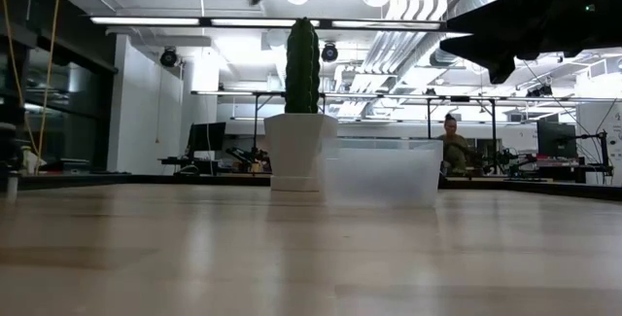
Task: Pick and place USB-C Cables
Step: Put the white black charger cable into the transparent bin
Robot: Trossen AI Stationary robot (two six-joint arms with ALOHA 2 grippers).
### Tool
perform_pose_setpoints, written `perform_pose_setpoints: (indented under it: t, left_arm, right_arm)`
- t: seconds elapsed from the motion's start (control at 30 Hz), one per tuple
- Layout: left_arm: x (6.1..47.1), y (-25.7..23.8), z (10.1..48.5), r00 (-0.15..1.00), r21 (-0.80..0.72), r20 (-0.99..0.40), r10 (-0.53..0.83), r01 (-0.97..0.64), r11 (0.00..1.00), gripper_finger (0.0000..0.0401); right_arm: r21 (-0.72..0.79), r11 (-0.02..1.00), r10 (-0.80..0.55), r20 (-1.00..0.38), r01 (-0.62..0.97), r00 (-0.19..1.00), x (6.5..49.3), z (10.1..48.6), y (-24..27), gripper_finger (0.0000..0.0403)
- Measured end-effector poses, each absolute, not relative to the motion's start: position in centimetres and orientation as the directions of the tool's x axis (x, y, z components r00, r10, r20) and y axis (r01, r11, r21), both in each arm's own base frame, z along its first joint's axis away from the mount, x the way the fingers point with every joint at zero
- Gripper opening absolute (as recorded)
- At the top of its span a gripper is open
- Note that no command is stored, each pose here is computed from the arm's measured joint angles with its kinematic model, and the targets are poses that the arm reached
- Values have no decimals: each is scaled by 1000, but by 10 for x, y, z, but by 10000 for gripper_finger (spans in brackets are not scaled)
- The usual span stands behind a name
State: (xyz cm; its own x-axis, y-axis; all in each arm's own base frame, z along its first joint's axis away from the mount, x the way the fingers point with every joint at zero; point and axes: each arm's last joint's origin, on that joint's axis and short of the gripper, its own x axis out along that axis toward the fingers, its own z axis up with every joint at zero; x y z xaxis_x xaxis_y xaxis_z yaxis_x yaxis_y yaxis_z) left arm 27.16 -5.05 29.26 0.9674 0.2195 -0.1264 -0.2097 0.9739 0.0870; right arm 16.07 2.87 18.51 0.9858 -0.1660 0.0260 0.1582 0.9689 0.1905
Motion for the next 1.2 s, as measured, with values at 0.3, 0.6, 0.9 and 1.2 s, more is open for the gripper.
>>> perform_pose_setpoints:
  t: [0.3,0.6,0.9,1.2]
  left_arm:
    - [258,2,221,966,-159,126,224,-203,966,0]
    - [260,9,213,979,-203,118,165,-139,969,0]
    - [260,10,213,979,-198,117,167,-142,970,0]
    - [260,10,213,979,-195,115,169,-145,970,0]
  right_arm:
    - [188,969,-166,29,158,986,161,185,29,185]
    - [191,969,-167,39,156,985,161,186,29,185]
    - [188,969,-166,33,157,986,161,186,29,185]
    - [188,969,-167,33,158,985,161,186,29,185]
